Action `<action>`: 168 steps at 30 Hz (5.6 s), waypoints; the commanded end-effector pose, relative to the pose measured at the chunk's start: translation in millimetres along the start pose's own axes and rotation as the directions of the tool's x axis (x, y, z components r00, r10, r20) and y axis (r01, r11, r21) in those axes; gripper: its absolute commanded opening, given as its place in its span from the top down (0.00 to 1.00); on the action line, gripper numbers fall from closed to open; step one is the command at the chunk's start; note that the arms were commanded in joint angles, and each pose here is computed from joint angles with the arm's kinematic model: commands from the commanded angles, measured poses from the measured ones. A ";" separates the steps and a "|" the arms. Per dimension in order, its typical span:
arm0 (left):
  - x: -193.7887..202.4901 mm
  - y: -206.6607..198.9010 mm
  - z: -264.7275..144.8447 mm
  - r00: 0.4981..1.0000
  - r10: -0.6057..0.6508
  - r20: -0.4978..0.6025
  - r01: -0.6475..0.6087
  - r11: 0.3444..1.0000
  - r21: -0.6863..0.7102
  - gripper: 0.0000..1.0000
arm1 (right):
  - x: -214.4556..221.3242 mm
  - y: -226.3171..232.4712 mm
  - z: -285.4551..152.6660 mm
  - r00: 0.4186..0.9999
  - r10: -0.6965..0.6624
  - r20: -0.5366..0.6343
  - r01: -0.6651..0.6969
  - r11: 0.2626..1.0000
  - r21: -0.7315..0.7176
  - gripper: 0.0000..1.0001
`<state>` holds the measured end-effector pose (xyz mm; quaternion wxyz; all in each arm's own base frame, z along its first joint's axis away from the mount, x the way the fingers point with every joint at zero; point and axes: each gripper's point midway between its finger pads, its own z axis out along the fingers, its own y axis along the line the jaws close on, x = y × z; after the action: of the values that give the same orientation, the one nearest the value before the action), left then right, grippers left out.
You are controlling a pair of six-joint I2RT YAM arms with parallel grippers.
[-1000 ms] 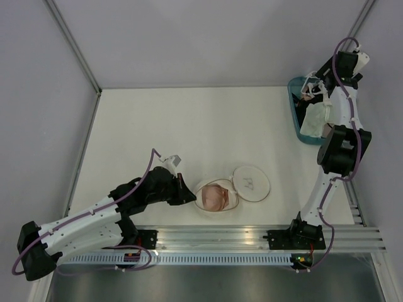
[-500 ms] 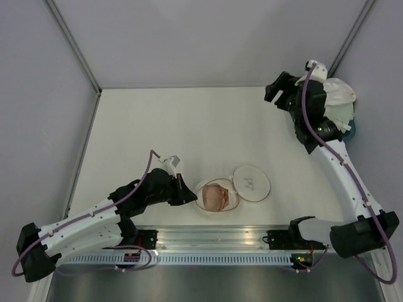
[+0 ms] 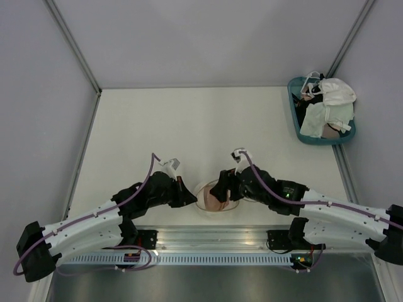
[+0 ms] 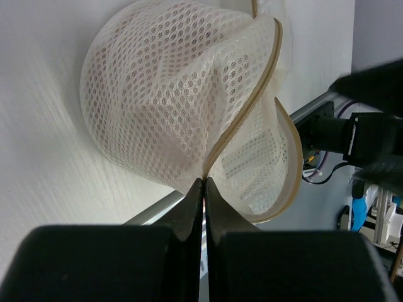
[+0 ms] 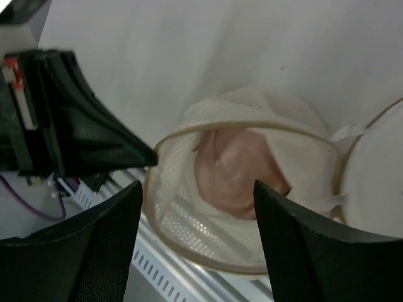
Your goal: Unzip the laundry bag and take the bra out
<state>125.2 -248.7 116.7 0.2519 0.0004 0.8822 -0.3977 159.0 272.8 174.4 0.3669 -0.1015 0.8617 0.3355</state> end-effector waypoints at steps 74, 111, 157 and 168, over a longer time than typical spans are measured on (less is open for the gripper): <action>4.0 -1.9 3.9 0.998 -0.061 -0.022 0.061 0.998 -0.005 0.98 | -80.9 64.2 -97.0 0.868 -0.032 0.496 0.083 0.993 -0.083 0.99; -3.2 -21.5 5.0 0.998 -0.046 -0.030 0.048 0.998 0.040 0.98 | -264.0 25.1 -118.0 0.751 -0.339 0.566 0.088 0.901 0.424 1.00; -4.9 -14.2 7.9 0.999 -0.036 -0.041 0.035 0.999 -0.032 0.98 | -395.6 -467.0 -107.1 0.739 -0.060 0.671 -0.556 0.507 0.658 0.02; -13.8 -25.0 11.1 1.000 -0.017 -0.009 0.017 1.000 0.008 0.98 | -377.0 -279.3 -82.9 0.797 -0.071 0.599 -0.366 0.733 0.573 0.02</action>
<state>124.8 -260.0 109.8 0.2065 -0.0188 0.9015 -0.3800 518.2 -72.3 351.5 0.6163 0.2580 0.7439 0.0099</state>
